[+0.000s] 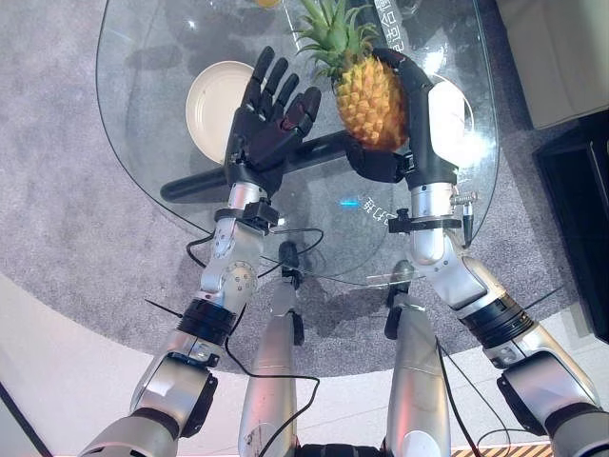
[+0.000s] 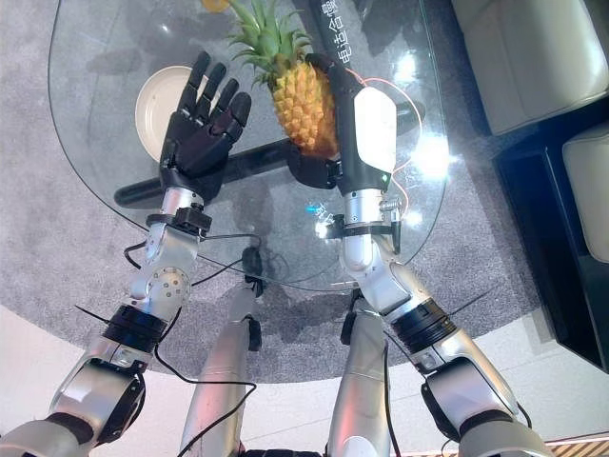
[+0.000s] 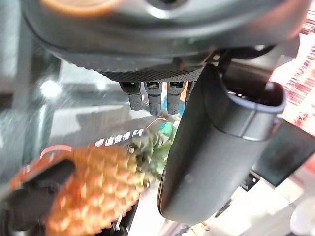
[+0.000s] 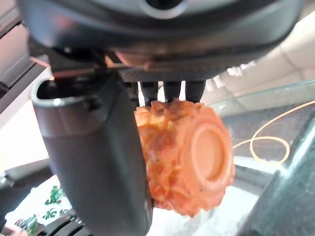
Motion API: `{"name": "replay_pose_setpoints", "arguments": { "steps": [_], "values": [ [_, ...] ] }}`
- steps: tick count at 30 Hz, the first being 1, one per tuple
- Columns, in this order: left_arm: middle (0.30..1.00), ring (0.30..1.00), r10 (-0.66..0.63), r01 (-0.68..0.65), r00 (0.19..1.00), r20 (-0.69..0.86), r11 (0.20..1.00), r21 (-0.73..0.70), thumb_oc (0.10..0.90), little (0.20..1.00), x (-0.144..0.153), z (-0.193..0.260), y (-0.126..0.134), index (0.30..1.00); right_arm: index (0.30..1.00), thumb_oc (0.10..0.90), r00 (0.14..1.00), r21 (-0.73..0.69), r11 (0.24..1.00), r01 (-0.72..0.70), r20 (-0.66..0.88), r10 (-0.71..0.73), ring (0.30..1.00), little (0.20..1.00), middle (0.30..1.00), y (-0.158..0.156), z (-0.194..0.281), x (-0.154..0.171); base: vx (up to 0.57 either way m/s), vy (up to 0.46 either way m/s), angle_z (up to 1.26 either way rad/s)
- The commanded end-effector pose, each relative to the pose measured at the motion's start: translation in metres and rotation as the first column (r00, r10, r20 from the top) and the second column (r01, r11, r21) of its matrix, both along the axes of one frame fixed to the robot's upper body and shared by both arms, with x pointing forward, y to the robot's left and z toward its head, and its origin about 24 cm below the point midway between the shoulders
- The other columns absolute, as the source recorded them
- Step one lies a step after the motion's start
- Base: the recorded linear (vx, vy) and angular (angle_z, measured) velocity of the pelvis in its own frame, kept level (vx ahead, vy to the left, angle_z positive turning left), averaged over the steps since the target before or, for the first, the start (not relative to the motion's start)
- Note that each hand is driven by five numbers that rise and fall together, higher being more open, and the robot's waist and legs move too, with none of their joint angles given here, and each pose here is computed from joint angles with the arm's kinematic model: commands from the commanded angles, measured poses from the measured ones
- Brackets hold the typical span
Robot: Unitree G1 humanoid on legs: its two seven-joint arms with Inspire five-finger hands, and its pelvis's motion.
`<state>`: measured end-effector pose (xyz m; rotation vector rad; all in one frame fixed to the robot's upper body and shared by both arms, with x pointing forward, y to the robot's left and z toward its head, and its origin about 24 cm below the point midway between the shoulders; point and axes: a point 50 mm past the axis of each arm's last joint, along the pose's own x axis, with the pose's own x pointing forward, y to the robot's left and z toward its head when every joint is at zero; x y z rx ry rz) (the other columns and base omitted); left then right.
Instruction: Pick up the fruit to the plate
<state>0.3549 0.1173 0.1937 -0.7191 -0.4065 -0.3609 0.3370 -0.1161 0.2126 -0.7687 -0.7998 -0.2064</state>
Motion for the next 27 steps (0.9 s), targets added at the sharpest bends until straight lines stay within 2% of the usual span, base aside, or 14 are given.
{"name": "replay_pose_setpoints", "arguments": {
  "steps": [1,12,27],
  "values": [
    [0.9,0.9,-0.126,0.143,0.948,0.292,0.989,-0.038,0.8,0.9,-0.015,0.069,-0.024,0.9,0.3,0.1,0.873,-0.022,0.962,-0.271,0.416,0.255,0.3,0.2,0.3,0.049,0.096,-0.048,0.0,0.0,0.0],
    [0.9,0.9,-0.167,0.194,0.95,0.263,0.978,-0.079,0.8,0.9,-0.013,0.065,-0.028,0.9,0.3,0.1,0.867,-0.096,0.943,-0.319,0.371,0.332,0.3,0.2,0.3,0.064,0.093,-0.053,0.0,0.0,0.0],
    [0.9,0.9,-0.12,0.178,0.95,0.289,0.967,-0.184,0.8,0.9,-0.017,0.069,-0.019,0.9,0.3,0.1,0.88,-0.203,0.926,-0.318,0.299,0.368,0.3,0.2,0.3,0.07,0.085,-0.051,0.0,0.0,0.0]
  ]
}}
